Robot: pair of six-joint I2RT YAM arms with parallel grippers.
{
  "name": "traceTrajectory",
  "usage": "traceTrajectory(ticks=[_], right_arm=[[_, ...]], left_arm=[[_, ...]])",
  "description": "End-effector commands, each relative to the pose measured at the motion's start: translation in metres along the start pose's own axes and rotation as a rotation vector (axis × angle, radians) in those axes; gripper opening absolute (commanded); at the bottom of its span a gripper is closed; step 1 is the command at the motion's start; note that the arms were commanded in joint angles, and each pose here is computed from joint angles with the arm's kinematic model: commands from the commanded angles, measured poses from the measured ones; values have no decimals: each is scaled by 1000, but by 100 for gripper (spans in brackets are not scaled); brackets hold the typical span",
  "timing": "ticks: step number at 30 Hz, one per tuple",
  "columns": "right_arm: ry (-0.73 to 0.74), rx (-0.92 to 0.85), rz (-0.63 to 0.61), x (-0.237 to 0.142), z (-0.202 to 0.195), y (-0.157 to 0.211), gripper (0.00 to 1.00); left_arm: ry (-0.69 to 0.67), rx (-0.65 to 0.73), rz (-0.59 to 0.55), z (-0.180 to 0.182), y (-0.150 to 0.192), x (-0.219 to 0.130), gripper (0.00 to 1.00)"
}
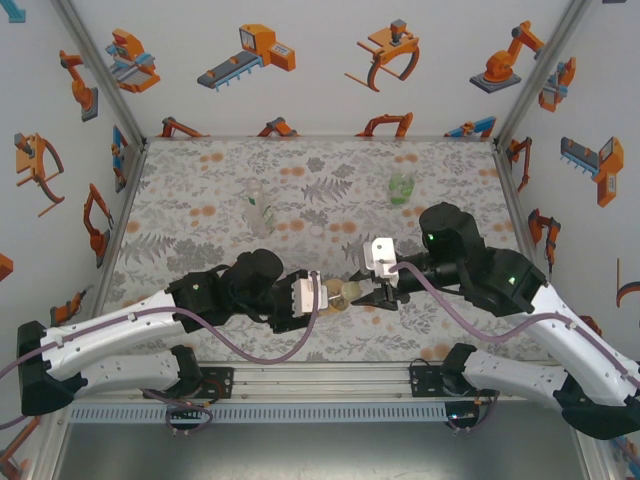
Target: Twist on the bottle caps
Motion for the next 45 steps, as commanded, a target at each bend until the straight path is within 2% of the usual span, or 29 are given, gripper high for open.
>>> traceTrajectory(ticks=[1,7,11,15,20,24,27,31,34,36,39,42,45], right_arm=[[-16,-21,-52,-3,4,-9,42],[-7,-14,-58,-2,3,-8,39],[-14,1,-52,0,3,-6,32],[-12,53,-47,2,1,-5,18],[83,326,-45,7,-15,5,0],[333,789,-71,6,-51,28,0],[451,1158,-79,5,-61,52,0],[501,1605,-107,12,-57,80,0],[482,1824,-102,21,-48,97,0],[461,1855,-107,23,-46,97,0],[503,1827,-100,16,-48,96,1],[534,1753,-88,9,-51,90,12],[538,1650,-92,2,-54,79,27]], left_arm=[[27,-15,3,-6,2,0,0],[17,-12,0,-5,1,-1,0],[18,-12,0,-5,1,-1,0],[19,-14,5,-5,2,-1,0],[-8,-20,19,-2,4,-1,0],[-18,-21,27,0,6,0,0],[-25,-19,36,1,7,2,0],[-34,-14,45,2,9,3,0],[-37,-7,47,3,9,3,0],[-36,-1,49,3,10,4,0],[-38,2,45,4,8,5,0],[-38,12,46,4,8,6,0],[-40,22,43,5,7,6,0]])
Point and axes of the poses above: each hand's point on the last joint's axis, 136 mm out from that joint toward the fingers, its own x axis out along the fingers, its own z axis along the line the jaws close on, y = z × x, the point moved 2 cm from there along -x, back along the fingers, and after that the axes turned 4 degrees about x, right-handed, at the moved point
